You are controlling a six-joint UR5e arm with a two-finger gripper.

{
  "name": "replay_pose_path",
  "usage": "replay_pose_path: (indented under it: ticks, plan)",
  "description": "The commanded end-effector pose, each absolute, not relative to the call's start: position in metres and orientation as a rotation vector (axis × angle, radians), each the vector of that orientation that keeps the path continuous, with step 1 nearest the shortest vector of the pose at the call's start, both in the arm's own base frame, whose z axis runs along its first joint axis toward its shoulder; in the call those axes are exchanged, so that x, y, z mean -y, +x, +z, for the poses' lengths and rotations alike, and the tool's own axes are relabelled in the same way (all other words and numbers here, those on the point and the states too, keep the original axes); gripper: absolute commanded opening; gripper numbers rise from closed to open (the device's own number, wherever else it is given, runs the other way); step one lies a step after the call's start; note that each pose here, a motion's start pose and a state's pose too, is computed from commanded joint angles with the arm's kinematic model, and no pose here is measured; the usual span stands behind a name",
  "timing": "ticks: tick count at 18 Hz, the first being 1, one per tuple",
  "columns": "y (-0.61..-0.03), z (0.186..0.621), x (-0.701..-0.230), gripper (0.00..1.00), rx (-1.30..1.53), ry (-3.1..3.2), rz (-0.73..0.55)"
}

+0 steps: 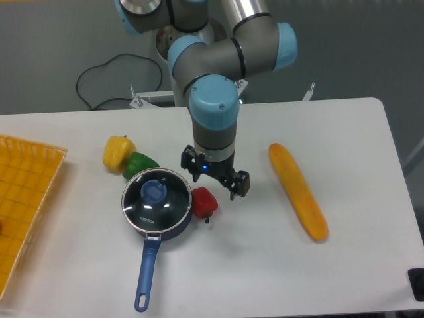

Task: Open the lid
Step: 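Move the gripper over the blue saucepan and lower onto the lid knob, then close the gripper on the glass lid's blue knob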

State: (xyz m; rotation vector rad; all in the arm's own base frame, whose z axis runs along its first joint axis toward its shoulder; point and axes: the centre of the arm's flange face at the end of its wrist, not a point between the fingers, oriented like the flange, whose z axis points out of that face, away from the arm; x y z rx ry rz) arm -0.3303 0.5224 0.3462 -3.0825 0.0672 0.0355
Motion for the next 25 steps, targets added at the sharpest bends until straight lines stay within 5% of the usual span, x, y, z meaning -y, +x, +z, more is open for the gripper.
replay_pose_path:
  ticks: [25]
  plan:
    - [-0.233, 0.307, -0.575, 1.0, -0.214, -3.134, -0.027]
